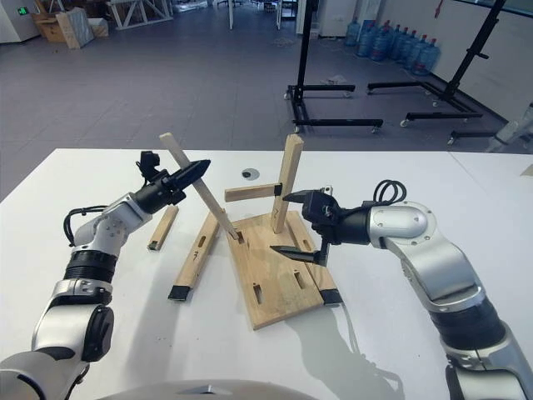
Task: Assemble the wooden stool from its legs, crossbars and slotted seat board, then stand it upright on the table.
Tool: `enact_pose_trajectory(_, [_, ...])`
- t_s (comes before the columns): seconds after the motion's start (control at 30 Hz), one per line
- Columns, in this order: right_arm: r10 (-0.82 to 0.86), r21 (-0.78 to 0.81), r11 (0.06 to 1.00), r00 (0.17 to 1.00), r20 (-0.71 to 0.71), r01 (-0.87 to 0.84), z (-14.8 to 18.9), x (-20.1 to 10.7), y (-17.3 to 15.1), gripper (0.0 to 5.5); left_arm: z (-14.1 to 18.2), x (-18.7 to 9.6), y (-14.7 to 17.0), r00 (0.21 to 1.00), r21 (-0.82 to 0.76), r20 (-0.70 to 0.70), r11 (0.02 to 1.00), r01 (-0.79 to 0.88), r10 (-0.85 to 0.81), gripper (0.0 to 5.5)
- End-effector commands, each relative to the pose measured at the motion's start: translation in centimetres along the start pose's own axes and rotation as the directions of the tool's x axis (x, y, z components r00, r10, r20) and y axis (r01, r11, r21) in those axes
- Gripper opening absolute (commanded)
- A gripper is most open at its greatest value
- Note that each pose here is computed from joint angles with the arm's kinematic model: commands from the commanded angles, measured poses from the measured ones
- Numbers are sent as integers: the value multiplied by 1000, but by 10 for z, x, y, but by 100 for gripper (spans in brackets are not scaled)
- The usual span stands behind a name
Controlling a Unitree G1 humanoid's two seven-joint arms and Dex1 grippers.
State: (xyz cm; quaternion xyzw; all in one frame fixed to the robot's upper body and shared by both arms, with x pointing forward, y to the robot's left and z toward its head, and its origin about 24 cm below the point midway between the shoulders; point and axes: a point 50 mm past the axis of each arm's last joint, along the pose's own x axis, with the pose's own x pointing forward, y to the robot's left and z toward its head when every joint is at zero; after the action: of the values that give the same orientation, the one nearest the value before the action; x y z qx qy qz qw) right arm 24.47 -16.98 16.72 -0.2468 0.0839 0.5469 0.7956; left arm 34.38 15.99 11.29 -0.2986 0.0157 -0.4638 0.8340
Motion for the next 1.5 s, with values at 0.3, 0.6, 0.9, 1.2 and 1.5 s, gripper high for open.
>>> enact_pose_trajectory(0.3, [52, 16, 998, 998, 21, -53, 1, 14, 7, 540, -17, 8, -2, 996, 49, -66, 996, 68, -65, 202])
enact_pose_trajectory(0.6, [64, 23, 998, 998, 23, -65, -2, 17, 10, 540, -20, 9, -5, 986, 59, -128, 992, 114, -106, 202])
enact_pose_trajectory(0.9, [74, 29, 997, 997, 33, -75, -1, 20, 13, 540, 4, 7, -5, 983, 103, -141, 986, 132, -117, 202])
enact_pose_trajectory(1.2, [78, 34, 996, 996, 43, -79, 0, 22, 15, 540, 14, 16, -12, 978, 118, -149, 979, 165, -146, 202])
enact_pose_trajectory(1.5, [84, 36, 996, 995, 47, -86, 1, 25, 15, 540, 1, 12, -2, 977, 119, -184, 985, 128, -104, 202])
